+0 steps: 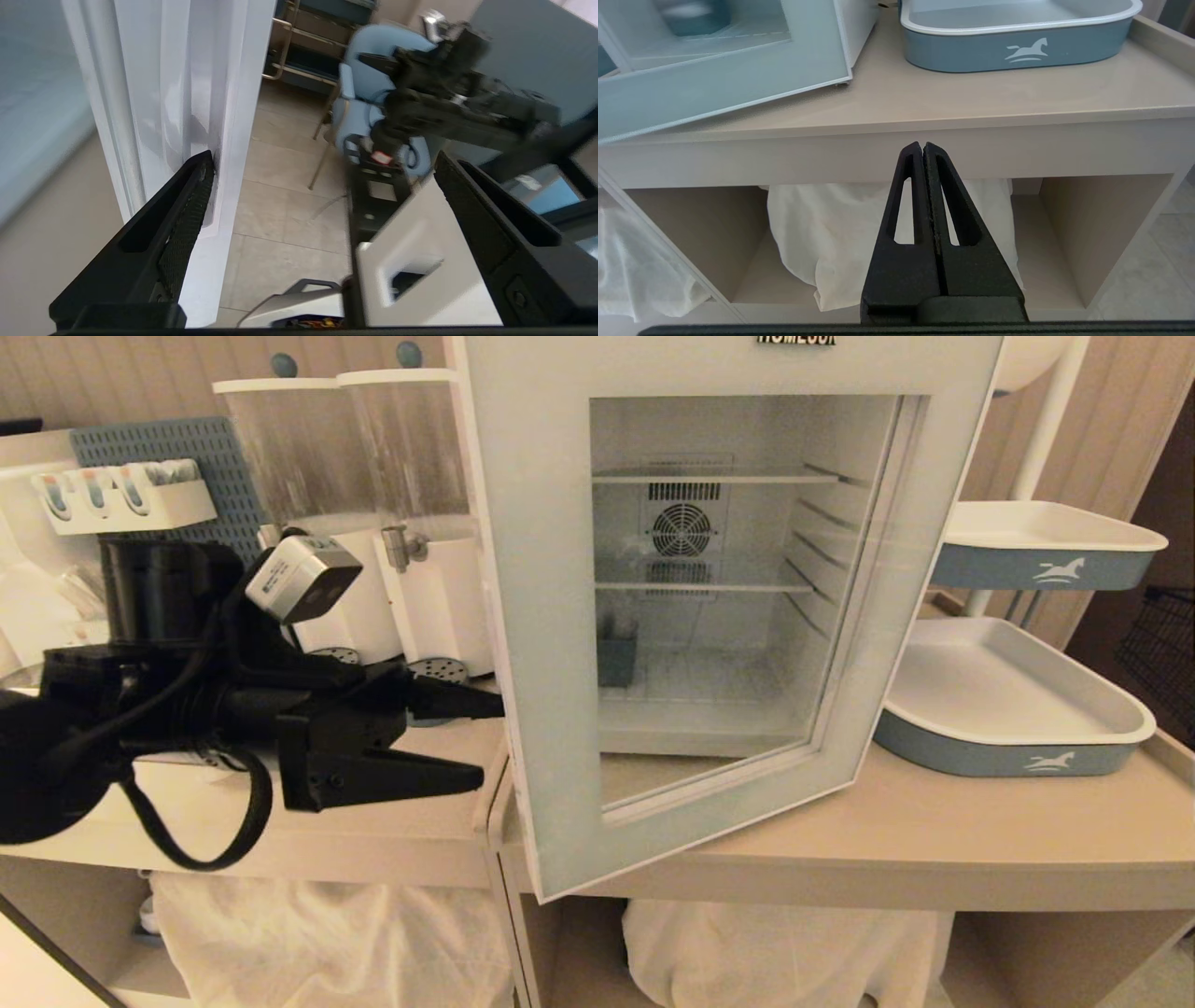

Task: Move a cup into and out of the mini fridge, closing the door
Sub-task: Open the freezer door

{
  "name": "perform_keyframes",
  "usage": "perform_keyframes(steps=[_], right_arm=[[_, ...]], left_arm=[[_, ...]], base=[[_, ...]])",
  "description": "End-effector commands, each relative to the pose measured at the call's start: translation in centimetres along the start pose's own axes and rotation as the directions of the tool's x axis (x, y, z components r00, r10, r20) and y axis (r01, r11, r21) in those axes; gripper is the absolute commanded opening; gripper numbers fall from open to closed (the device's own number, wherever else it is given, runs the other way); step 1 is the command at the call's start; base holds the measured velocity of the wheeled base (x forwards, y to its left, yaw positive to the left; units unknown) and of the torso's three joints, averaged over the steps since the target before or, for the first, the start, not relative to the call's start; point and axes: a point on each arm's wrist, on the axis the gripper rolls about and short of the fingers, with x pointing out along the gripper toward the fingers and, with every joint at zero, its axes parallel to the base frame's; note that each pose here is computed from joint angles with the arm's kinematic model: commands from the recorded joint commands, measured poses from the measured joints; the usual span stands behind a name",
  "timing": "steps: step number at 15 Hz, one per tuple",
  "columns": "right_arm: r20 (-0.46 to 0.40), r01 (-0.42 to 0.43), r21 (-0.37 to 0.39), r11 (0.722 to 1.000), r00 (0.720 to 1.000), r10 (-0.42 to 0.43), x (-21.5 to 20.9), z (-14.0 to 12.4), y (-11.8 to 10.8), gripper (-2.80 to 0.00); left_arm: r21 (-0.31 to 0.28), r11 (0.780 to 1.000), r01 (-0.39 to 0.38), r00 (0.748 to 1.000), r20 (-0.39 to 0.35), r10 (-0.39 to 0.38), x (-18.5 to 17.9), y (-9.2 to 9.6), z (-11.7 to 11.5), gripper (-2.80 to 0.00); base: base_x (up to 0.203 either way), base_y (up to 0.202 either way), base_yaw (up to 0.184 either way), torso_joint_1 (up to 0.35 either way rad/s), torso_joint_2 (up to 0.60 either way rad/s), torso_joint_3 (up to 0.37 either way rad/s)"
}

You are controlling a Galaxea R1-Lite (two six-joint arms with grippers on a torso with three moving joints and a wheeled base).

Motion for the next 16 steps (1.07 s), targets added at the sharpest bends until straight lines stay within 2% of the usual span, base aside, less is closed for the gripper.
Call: perform_keyframes(steps=[1, 3, 7, 10, 12, 14, 16], right_arm=[[0.001, 0.0, 0.0, 1.0, 1.0, 0.0, 0.0, 0.0, 0.0, -2.8], [0.0, 0.0, 0.001, 1.0, 1.0, 0.0, 0.0, 0.0, 0.0, -2.8], [-0.001, 0.0, 0.002, 1.0, 1.0, 0.0, 0.0, 0.0, 0.0, -2.8], [-0.001, 0.0, 0.002, 1.0, 1.0, 0.0, 0.0, 0.0, 0.0, -2.8], [-0.001, 0.0, 0.003, 1.0, 1.0, 0.0, 0.0, 0.0, 0.0, -2.8], [-0.001, 0.0, 0.003, 1.0, 1.0, 0.0, 0.0, 0.0, 0.0, -2.8], [-0.001, 0.0, 0.003, 1.0, 1.0, 0.0, 0.0, 0.0, 0.0, -2.8]], left_arm=[[0.046, 0.999, 0.021, 1.0, 0.002, -0.021, 0.4, -2.4, 0.6, 0.0], [0.053, 0.997, 0.057, 0.998, -0.022, -0.056, 2.3, -4.3, 0.3, 0.0], [0.041, 0.992, 0.121, 0.99, -0.075, -0.117, 6.0, -6.8, -0.9, 0.0], [0.0, 0.987, 0.162, 0.98, -0.12, -0.161, 9.0, -8.2, -1.7, 0.0], [-0.03, 0.982, 0.185, 0.969, -0.158, -0.187, 11.3, -8.8, -2.5, 0.0], [-0.031, 0.979, 0.199, 0.964, -0.173, -0.202, 13.1, -9.0, -2.8, 0.0], [-0.028, 0.98, 0.197, 0.965, -0.17, -0.199, 13.2, -9.0, -2.7, 0.0]], base=[[0.0, 0.0, 0.0, 0.0, 0.0, 0.0], [0.0, 0.0, 0.0, 0.0, 0.0, 0.0], [0.0, 0.0, 0.0, 0.0, 0.0, 0.0], [0.0, 0.0, 0.0, 0.0, 0.0, 0.0], [0.0, 0.0, 0.0, 0.0, 0.0, 0.0], [0.0, 0.0, 0.0, 0.0, 0.0, 0.0], [0.0, 0.0, 0.0, 0.0, 0.0, 0.0]])
